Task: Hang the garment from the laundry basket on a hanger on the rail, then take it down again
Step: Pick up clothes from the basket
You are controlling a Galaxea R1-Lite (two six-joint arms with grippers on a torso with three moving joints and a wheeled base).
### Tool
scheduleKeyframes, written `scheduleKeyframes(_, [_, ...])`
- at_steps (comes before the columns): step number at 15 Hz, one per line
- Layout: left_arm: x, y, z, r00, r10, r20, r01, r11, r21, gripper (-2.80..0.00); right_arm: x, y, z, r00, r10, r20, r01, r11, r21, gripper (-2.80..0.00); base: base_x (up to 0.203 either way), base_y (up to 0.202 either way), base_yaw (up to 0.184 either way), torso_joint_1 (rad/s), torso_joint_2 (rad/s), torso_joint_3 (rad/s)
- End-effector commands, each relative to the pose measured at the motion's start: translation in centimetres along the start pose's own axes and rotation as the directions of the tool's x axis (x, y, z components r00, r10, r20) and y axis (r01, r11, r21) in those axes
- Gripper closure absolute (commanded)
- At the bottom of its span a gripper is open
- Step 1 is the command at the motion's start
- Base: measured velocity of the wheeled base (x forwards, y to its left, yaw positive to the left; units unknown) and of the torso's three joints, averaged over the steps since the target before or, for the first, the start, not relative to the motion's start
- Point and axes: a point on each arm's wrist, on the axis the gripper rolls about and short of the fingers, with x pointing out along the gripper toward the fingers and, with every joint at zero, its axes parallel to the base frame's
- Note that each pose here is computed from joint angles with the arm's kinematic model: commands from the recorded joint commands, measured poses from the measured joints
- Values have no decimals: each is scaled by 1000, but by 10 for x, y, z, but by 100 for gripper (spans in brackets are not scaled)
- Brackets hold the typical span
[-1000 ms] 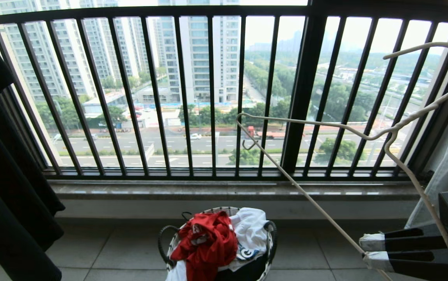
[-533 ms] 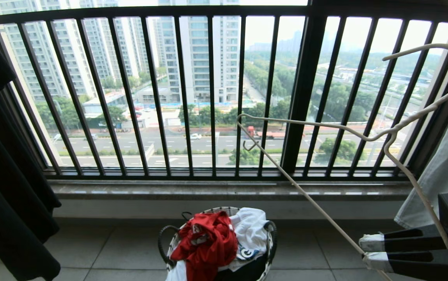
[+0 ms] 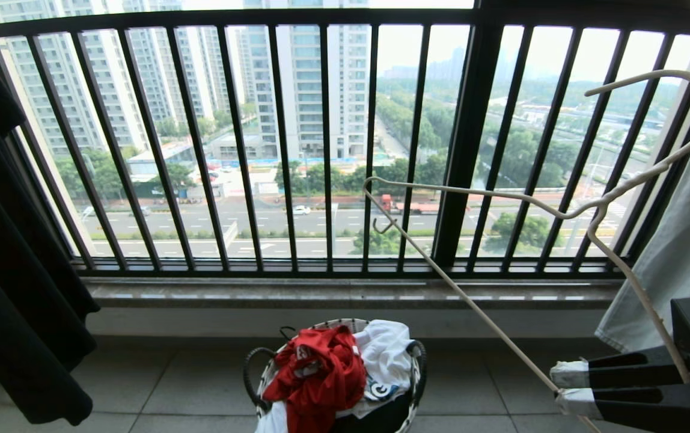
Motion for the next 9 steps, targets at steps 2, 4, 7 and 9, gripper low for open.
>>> scheduleKeyframes(2, [0, 0, 0, 1000, 1, -1, -1, 1000, 0, 0, 5, -2, -1, 1000, 7, -18, -6, 1000, 9, 0, 0, 0, 0, 0, 0, 0])
scheduleKeyframes(4, [0, 0, 0, 1000, -1, -1, 1, 1000, 0, 0, 14, -6, -4, 999, 11, -41, -10, 1000, 19, 0, 0, 0, 0, 0, 0, 0])
scheduleKeyframes(7, [0, 0, 0, 1000, 1, -1, -1, 1000, 0, 0, 20, -11, -7, 1000, -13, -20, 14, 1000, 8, 0, 0, 0, 0, 0, 0, 0])
scheduleKeyframes(9, [0, 0, 0, 1000, 0, -1, 0, 1000, 0, 0, 22, -12, -7, 999, -20, -28, 21, 1000, 13, 0, 0, 0, 0, 0, 0, 0])
